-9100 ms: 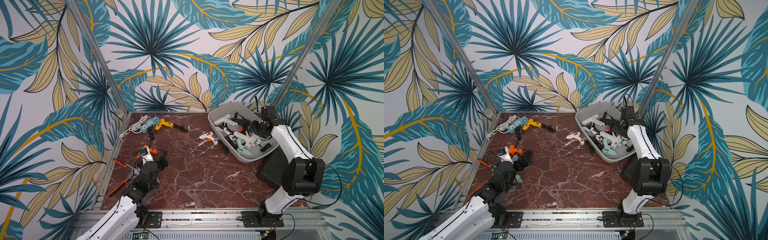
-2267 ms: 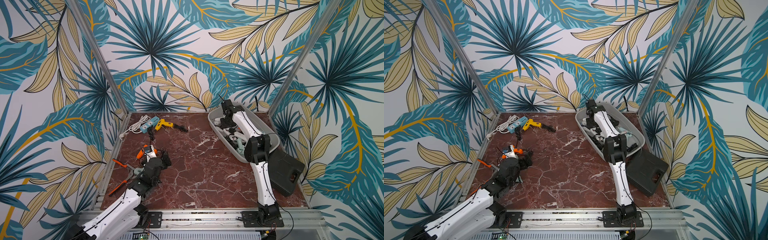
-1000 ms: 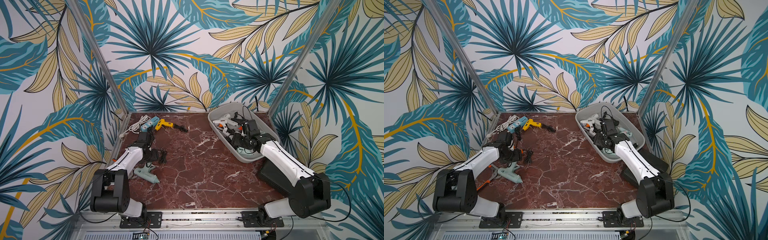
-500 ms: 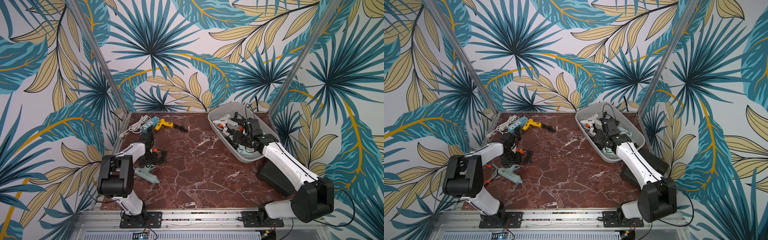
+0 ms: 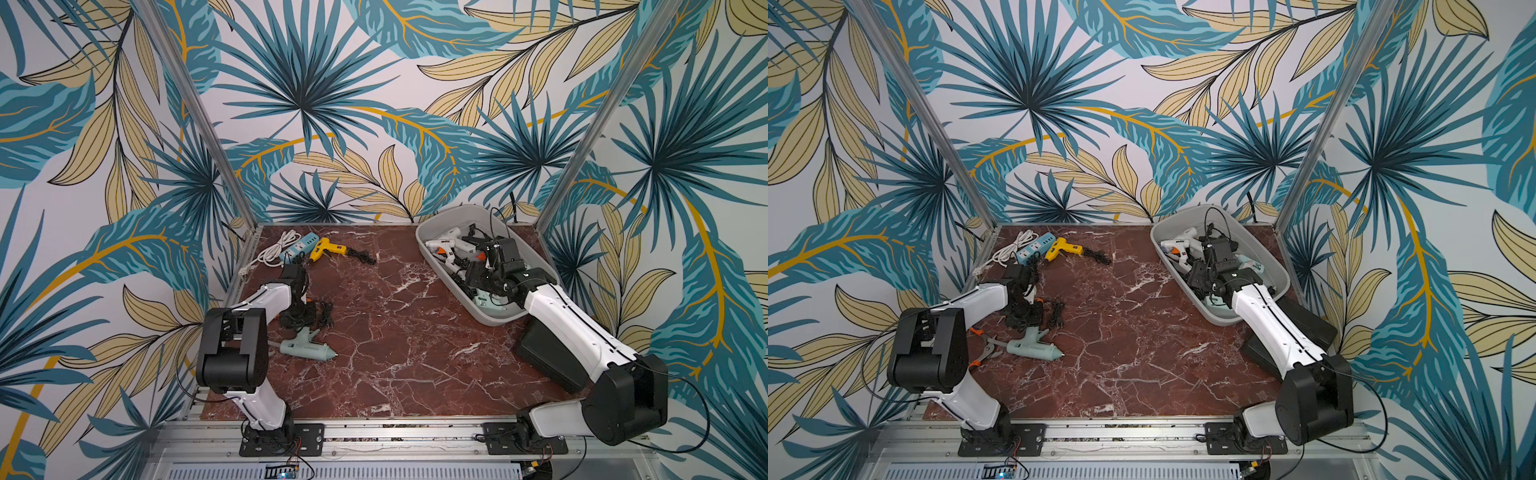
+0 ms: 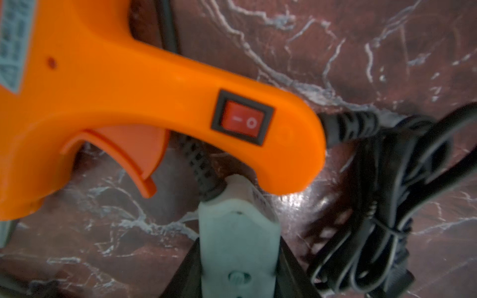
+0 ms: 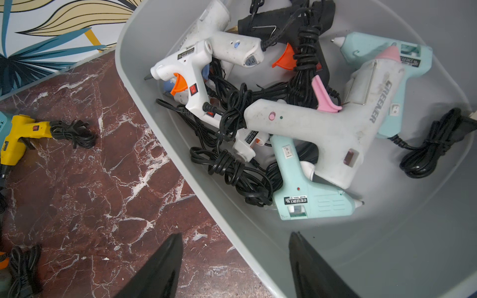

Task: Put the hot melt glue gun into the storage box
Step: Adjust the hot melt adhesive gun at the center of the board.

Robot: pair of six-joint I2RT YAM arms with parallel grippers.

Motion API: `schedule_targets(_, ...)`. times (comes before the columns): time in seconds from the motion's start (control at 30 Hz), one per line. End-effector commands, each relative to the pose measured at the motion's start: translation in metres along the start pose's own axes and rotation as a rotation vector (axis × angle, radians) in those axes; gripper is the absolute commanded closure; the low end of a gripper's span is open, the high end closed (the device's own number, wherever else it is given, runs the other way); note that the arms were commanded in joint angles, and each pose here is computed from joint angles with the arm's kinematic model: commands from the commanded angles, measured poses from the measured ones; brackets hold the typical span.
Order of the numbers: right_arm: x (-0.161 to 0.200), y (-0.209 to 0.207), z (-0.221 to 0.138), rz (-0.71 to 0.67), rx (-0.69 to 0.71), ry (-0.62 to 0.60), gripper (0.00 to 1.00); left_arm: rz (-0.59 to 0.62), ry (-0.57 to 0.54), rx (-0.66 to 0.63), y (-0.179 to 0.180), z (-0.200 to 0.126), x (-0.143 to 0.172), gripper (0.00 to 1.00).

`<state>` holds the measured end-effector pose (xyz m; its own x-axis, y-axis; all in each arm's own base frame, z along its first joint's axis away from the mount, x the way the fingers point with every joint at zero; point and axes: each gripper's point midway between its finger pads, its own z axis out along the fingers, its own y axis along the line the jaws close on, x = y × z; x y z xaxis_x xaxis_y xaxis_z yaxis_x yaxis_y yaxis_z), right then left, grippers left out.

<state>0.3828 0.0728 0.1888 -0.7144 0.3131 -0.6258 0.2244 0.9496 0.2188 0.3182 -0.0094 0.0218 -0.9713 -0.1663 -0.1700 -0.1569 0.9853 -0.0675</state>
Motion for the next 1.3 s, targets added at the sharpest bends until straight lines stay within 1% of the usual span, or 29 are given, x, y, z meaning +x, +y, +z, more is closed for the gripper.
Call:
schedule_targets(0.0, -0.003, 0.005, -0.003, 0.0, -0.016, -0.015, 0.31, 0.027, -0.047, 0.13, -0.036, -0.009, -0.002, 1.0)
schedule_targets(0.17, -0.003, 0.012, -0.003, -0.006, -0.041, -0.013, 0.3, 0.067, -0.114, 0.217, -0.068, -0.03, -0.005, 1.0)
schedule_targets(0.27, -0.001, 0.017, -0.002, -0.015, -0.052, -0.01, 0.3, 0.093, -0.165, 0.246, -0.083, -0.047, -0.007, 1.0)
schedule_targets(0.4, 0.0, 0.023, -0.002, -0.032, -0.072, -0.003, 0.31, 0.098, -0.238, 0.278, -0.093, -0.071, -0.011, 1.0)
schedule_targets(0.53, 0.002, 0.037, -0.003, -0.064, -0.121, 0.006, 0.31, 0.106, -0.271, 0.298, -0.096, -0.083, -0.01, 1.0)
schedule_targets(0.63, 0.007, 0.059, -0.005, -0.124, -0.2, 0.026, 0.33, 0.108, -0.263, 0.303, -0.096, -0.08, -0.006, 1.0)
schedule_targets(0.8, 0.022, 0.122, -0.008, -0.26, -0.414, 0.097, 0.36, 0.106, -0.228, 0.343, -0.101, -0.062, 0.002, 1.0)
schedule_targets(1.0, 0.035, 0.19, 0.0, -0.329, -0.598, 0.187, 0.41, 0.112, -0.198, 0.384, -0.112, -0.045, 0.01, 1.0)
schedule_targets(1.13, 0.029, 0.212, 0.015, -0.33, -0.602, 0.193, 0.41, 0.161, -0.176, 0.415, -0.134, -0.036, 0.02, 1.0)
schedule_targets(1.27, 0.019, 0.214, 0.03, -0.313, -0.542, 0.177, 0.42, 0.205, -0.155, 0.438, -0.161, -0.027, 0.026, 1.0)
